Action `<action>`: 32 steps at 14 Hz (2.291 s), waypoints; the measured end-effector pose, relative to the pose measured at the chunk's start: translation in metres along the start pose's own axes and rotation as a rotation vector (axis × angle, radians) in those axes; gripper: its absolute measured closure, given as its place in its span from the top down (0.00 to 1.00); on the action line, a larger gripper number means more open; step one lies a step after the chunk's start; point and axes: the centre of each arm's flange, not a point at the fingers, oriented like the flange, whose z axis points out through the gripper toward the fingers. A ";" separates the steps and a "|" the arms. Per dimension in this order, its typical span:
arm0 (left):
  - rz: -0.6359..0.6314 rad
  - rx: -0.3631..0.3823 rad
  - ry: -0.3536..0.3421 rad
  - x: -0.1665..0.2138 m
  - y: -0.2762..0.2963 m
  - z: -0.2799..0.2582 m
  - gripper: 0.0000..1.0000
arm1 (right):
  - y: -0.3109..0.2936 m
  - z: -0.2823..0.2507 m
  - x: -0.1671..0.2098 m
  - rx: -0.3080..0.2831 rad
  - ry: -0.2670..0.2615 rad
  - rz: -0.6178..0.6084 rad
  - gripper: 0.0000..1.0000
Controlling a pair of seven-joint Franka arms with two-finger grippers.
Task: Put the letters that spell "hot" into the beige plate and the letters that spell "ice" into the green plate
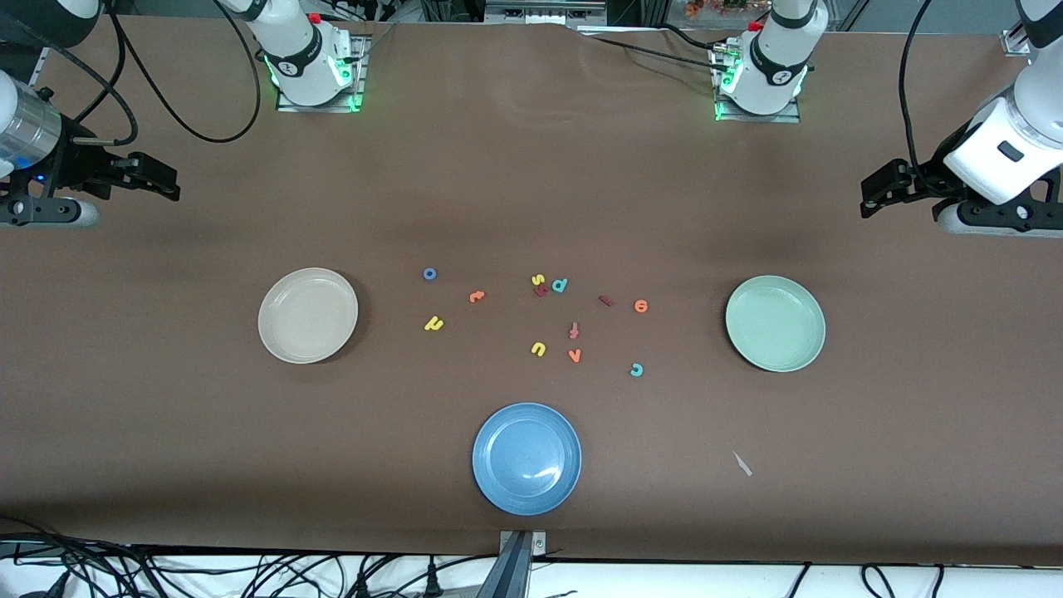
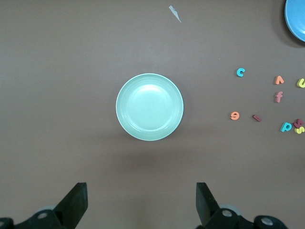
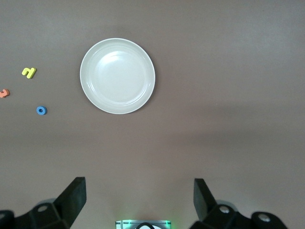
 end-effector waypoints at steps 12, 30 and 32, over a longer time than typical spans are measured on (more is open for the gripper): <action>0.000 0.000 -0.003 0.000 0.000 0.000 1.00 | 0.000 0.001 0.000 0.000 -0.001 0.001 1.00; -0.001 0.000 -0.003 0.000 0.000 0.000 1.00 | -0.061 0.057 0.017 0.004 -0.029 0.021 1.00; -0.001 0.000 -0.003 0.000 0.000 0.000 1.00 | -0.087 0.070 0.016 -0.001 -0.014 0.055 1.00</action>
